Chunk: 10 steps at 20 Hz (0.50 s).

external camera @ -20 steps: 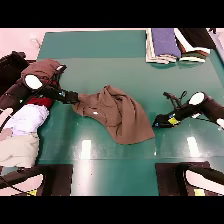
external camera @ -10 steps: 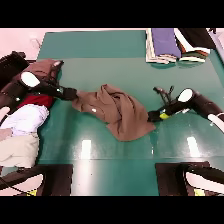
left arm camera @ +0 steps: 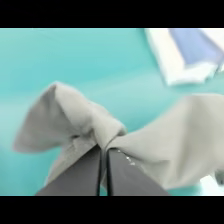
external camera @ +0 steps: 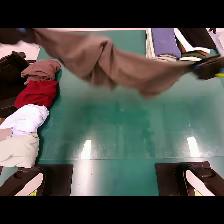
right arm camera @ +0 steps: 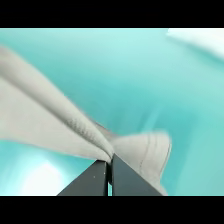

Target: Fold the shirts.

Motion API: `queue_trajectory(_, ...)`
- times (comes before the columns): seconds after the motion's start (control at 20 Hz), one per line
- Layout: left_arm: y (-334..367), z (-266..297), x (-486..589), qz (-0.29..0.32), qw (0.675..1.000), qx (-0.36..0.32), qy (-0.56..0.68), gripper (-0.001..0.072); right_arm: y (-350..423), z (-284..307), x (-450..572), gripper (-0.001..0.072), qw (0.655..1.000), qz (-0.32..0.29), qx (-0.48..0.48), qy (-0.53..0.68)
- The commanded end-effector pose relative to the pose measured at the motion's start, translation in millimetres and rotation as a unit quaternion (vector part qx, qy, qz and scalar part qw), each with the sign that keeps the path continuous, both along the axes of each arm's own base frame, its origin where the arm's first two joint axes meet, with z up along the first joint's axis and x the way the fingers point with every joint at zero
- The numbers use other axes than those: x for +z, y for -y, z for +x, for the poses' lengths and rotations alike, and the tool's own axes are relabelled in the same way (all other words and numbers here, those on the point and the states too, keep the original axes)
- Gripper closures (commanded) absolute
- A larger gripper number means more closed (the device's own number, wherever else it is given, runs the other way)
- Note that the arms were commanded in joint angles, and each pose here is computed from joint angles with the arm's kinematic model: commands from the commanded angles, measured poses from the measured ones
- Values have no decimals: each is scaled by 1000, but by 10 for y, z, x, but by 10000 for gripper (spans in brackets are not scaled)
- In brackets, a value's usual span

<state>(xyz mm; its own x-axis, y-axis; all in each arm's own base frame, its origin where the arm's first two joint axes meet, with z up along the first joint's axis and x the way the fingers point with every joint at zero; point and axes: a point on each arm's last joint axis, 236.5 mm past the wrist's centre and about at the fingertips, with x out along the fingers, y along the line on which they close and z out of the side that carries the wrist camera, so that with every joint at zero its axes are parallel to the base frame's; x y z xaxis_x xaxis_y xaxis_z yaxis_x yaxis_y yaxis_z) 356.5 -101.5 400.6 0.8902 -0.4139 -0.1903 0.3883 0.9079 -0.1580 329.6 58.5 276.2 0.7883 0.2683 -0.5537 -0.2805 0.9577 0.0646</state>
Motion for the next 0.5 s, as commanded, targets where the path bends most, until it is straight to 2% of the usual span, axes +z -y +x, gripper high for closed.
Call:
queue_trajectory(0.0,-34,-884,1028,1,990,2,139,678,180,-566,1015,697,990,-15,-35,134)
queue_trajectory(0.2,-42,-1614,1628,11,971,1,238,678,399,-996,1560,697,976,-39,-88,196)
queue_trajectory(0.3,-14,-1627,1596,13,973,-6,230,678,515,-1017,1604,697,974,-46,-113,190)
queue_trajectory(0.45,39,-1131,1178,17,988,-17,150,677,619,-801,1288,697,986,-40,-115,110)
